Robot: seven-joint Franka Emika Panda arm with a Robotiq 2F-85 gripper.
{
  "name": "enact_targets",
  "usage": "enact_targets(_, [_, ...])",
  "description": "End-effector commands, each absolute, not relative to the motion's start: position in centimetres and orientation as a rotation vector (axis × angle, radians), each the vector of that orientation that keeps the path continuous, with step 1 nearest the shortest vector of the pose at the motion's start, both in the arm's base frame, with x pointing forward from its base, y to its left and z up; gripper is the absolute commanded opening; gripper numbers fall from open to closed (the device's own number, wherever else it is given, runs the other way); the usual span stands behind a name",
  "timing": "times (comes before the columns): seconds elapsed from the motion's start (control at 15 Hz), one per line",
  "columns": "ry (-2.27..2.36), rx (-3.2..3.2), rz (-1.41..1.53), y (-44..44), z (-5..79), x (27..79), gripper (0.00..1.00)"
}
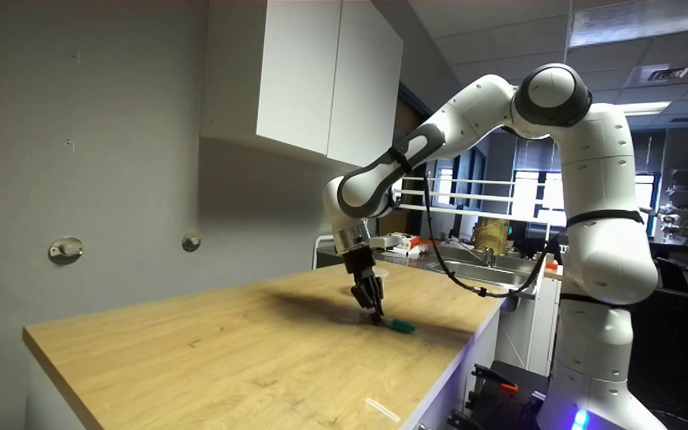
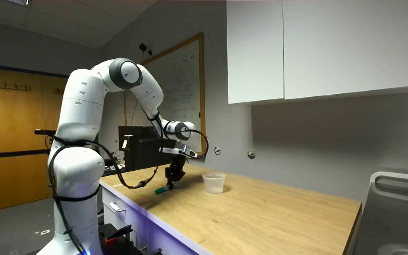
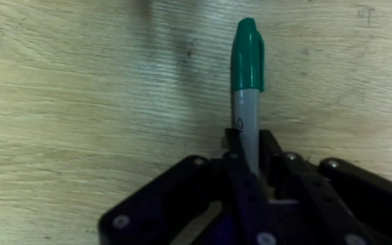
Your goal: Put the marker in the cup
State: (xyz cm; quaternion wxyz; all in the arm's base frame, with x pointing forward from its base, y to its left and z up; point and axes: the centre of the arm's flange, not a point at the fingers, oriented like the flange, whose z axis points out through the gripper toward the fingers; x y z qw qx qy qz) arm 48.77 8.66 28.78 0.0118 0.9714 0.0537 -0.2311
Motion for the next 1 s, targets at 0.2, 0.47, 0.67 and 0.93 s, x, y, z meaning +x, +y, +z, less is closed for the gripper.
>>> enact_targets(0.2, [0.038, 3.035, -0.47, 10.2, 35.1, 51.7, 0.06])
enact_targets(0.47, [-0.128, 3.106, -0.153, 9.8, 41.8, 53.8, 0.06])
enact_targets(0.67, [-0.276, 3.128, 0.067, 6.8, 46.6, 54.4, 0.06])
enact_targets(0.93, [-0.527, 3.113, 0.317, 0.3, 50.6, 54.3, 0.06])
